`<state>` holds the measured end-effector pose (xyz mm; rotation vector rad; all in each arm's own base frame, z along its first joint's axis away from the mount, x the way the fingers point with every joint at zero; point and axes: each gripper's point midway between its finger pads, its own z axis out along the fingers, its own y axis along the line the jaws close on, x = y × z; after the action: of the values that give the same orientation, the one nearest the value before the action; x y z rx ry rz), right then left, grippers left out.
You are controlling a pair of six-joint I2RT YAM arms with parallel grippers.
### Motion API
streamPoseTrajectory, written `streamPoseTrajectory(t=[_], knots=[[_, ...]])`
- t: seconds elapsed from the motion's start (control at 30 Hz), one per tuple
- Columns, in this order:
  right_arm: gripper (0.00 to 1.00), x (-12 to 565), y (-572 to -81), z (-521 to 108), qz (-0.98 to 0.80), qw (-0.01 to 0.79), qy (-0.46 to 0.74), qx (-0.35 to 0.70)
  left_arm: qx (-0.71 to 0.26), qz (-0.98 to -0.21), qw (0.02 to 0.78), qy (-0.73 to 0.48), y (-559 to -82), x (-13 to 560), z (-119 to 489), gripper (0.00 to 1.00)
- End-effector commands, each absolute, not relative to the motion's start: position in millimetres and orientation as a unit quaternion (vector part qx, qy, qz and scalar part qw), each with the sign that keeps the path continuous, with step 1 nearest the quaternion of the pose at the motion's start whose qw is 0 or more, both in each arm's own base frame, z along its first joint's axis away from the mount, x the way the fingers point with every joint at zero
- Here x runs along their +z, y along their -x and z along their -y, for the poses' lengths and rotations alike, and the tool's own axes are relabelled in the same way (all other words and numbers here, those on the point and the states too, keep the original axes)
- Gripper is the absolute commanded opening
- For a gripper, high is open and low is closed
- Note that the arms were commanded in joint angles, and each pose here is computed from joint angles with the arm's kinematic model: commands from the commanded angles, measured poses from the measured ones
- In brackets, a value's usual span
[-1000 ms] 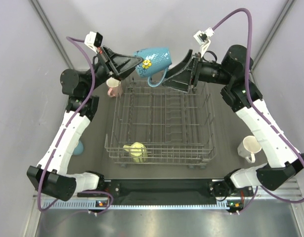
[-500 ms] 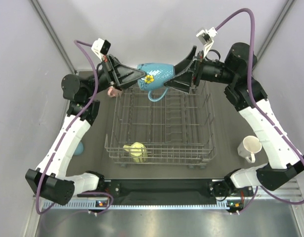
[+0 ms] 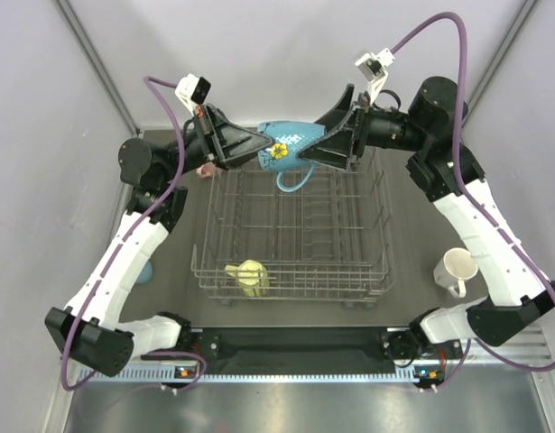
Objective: Load the cups into the dish rack
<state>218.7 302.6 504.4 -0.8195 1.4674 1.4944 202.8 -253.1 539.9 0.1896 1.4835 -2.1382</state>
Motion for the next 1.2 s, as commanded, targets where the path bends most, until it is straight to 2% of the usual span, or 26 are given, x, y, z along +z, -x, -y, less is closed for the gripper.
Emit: streamPoseTrajectory(t=[0.0, 0.03, 0.13, 0.17, 0.23, 0.27, 0.33, 0.37, 0.4, 0.5, 0.53, 0.6, 0.67, 0.7, 0.73, 0.83, 0.9, 0.97, 1.0, 1.07, 1.13, 1.17], knots=[[0.87, 527.6, -208.3, -304.8, -0.553, 0.446, 0.347, 0.612, -0.8, -0.505, 0.307, -0.106, -182.3, 566.5, 246.4, 0.0], [0.85, 527.7, -206.9, -305.1, -0.552, 0.444, 0.349, 0.614, -0.8, -0.505, 0.306, -0.108, -182.2, 566.5, 247.1, 0.0], [0.7, 525.8, -206.9, -305.4, -0.554, 0.438, 0.349, 0.616, -0.8, -0.506, 0.304, -0.109, -182.1, 565.9, 249.5, 0.0], [0.57, 526.8, -205.2, -305.6, -0.553, 0.436, 0.35, 0.618, -0.8, -0.505, 0.305, -0.11, -182.2, 566.2, 249.4, 0.0], [0.42, 524.4, -202.1, -306.8, -0.552, 0.424, 0.351, 0.627, -0.8, -0.506, 0.305, -0.108, -183.3, 565.1, 249.6, 0.0], [0.29, 523.9, -200.9, -306.6, -0.551, 0.422, 0.351, 0.629, -0.8, -0.506, 0.304, -0.107, -183.6, 564.7, 250.2, 0.0], [0.17, 522.6, -197.7, -306.7, -0.55, 0.416, 0.351, 0.633, -0.8, -0.507, 0.303, -0.106, -184.7, 563.6, 250.6, 0.0], [0.04, 521.6, -198.7, -307.1, -0.552, 0.416, 0.349, 0.633, -0.799, -0.509, 0.302, -0.107, -185.3, 562.0, 251.2, 0.0], [0.0, 522.8, -197.8, -306.4, -0.551, 0.417, 0.348, 0.634, -0.799, -0.509, 0.302, -0.107, -185.3, 561.3, 251.2, 0.0], [0.0, 523.4, -197.2, -307.0, -0.552, 0.417, 0.343, 0.635, -0.793, -0.52, 0.298, -0.106, -188.8, 553.4, 253.7, 0.02], [0.0, 524.0, -197.2, -306.4, -0.552, 0.42, 0.342, 0.634, -0.792, -0.524, 0.297, -0.105, -188.8, 551.3, 254.1, 0.09], [0.0, 523.6, -200.3, -305.8, -0.553, 0.431, 0.336, 0.629, -0.786, -0.539, 0.288, -0.095, -192.8, 541.6, 256.1, 0.31], [0.0, 521.2, -199.9, -304.5, -0.551, 0.441, 0.343, 0.62, -0.78, -0.547, 0.291, -0.091, -194.2, 536.6, 256.2, 0.43], [0.0, 517.1, -200.3, -304.1, -0.558, 0.439, 0.344, 0.615, -0.777, -0.555, 0.285, -0.087, -195.0, 532.0, 256.9, 0.54], [0.0, 513.8, -202.0, -304.2, -0.556, 0.446, 0.354, 0.606, -0.772, -0.56, 0.287, -0.087, -196.0, 529.0, 257.1, 0.58], [0.0, 503.2, -207.5, -301.6, -0.569, 0.458, 0.36, 0.58, -0.758, -0.584, 0.28, -0.082, -197.7, 516.4, 258.2, 0.67], [0.0, 496.0, -211.9, -299.1, -0.573, 0.475, 0.371, 0.556, -0.737, -0.607, 0.287, -0.08, -201.7, 503.1, 256.8, 0.79], [0.0, 488.9, -215.6, -296.6, -0.579, 0.485, 0.38, 0.534, -0.706, -0.653, 0.271, -0.041, -207.1, 480.7, 248.6, 0.82], [0.0, 480.9, -221.4, -295.1, -0.585, 0.493, 0.39, 0.512, -0.686, -0.666, 0.291, -0.036, -211.7, 472.8, 238.5, 0.86], [0.0, 472.3, -226.1, -293.5, -0.589, 0.5, 0.405, 0.489, -0.655, -0.706, 0.268, 0.01, -216.2, 450.2, 226.9, 0.87], [0.0, 463.1, -227.7, -290.4, -0.581, 0.513, 0.437, 0.457, -0.616, -0.74, 0.266, 0.048, -222.2, 430.1, 209.1, 0.96], [0.0, 459.9, -229.4, -288.2, -0.579, 0.521, 0.447, 0.441, -0.602, -0.744, 0.285, 0.055, -223.7, 436.2, 202.4, 0.97]])
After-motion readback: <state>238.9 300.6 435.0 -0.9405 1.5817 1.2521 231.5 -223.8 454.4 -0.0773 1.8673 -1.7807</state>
